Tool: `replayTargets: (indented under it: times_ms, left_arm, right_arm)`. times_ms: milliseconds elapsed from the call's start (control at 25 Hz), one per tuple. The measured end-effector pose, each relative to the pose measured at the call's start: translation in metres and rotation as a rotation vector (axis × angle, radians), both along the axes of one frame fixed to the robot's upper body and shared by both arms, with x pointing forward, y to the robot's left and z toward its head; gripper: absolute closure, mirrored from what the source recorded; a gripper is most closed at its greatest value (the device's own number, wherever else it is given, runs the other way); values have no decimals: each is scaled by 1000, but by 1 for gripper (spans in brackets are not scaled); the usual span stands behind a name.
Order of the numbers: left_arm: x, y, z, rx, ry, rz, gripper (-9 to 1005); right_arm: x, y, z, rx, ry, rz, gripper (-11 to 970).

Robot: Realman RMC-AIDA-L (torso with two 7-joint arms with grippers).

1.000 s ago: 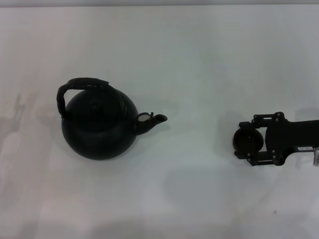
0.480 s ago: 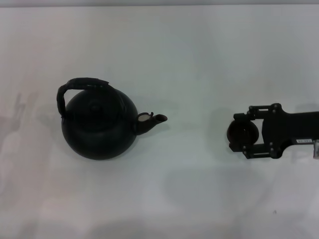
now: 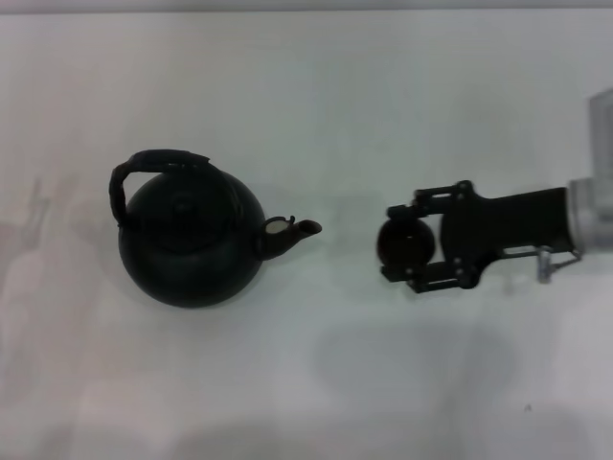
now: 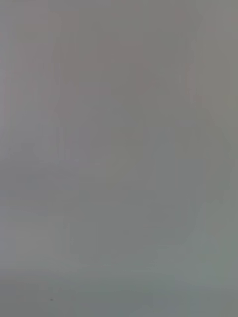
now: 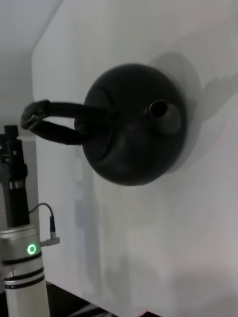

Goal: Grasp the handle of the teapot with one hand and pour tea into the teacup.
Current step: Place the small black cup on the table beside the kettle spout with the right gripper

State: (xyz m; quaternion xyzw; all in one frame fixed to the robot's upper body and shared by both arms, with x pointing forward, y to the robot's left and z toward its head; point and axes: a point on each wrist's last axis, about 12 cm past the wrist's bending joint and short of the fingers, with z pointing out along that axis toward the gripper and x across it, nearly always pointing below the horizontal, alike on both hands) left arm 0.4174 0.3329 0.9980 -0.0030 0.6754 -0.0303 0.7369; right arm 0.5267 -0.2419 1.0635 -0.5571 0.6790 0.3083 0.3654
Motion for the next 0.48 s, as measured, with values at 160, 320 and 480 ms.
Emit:
replayTargets:
  times_ms: [160,320,480]
  left_arm:
    - [-2,1,0,1,1,3,274]
    - [-3,1,-1,0,3,5,274]
    - [-3,2,-1,2,3,6,275]
  right_arm:
    - [7,19,-1,-35,24,15,231]
    - [10,26,-2,-51,23,24,231]
    - [10,25,-4,-59,21,11,230]
